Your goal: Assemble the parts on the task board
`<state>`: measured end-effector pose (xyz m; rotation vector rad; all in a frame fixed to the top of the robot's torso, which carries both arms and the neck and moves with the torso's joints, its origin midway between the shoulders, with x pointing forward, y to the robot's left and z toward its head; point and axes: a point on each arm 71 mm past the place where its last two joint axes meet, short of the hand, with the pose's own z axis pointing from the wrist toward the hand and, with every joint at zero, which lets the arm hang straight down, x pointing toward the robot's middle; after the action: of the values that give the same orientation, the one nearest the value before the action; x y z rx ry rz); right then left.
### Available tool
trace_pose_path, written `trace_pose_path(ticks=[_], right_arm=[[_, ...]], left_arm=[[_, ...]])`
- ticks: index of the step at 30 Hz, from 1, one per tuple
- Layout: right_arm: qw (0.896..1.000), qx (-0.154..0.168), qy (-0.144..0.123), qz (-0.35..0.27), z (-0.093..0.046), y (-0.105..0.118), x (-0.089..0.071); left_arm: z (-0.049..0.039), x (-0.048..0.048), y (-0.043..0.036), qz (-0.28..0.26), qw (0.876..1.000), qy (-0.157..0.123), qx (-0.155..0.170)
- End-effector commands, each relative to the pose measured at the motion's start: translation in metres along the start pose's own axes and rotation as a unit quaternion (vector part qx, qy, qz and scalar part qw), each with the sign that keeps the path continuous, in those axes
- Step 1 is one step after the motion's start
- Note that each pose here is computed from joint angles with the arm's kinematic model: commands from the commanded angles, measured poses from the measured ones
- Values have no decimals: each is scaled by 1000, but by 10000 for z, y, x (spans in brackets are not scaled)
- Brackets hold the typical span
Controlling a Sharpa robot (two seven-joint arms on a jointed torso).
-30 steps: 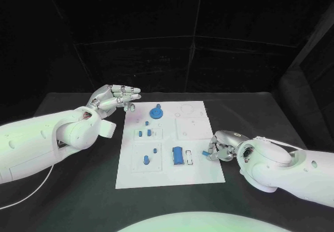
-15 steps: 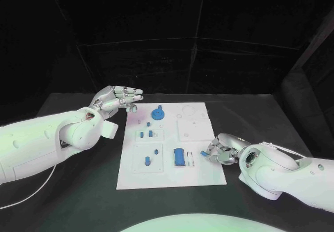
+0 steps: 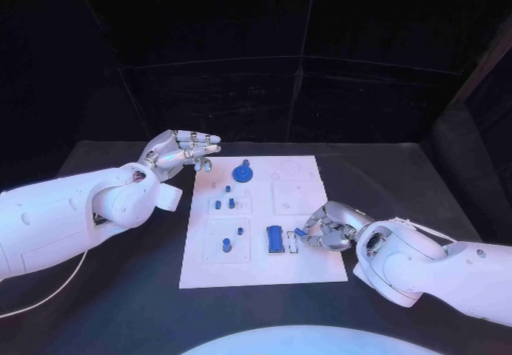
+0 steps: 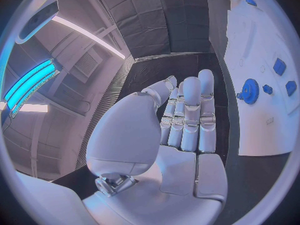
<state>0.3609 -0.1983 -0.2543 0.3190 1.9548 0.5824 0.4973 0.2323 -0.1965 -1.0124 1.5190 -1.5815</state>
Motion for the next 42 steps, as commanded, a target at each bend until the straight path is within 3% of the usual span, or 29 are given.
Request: trace_pose_path(ticks=[1,19,42], right_arm=[[1000,2,20,5,18,33,45],[999,39,37,-9,96,41,115],[999,28,38,-12,172,101,152]], left_arm=[[0,15,-12,-5,1000,7,3],[-9,9,-14,-5,1000,7,2],[-4,18,-11,-6,1000,10,1]])
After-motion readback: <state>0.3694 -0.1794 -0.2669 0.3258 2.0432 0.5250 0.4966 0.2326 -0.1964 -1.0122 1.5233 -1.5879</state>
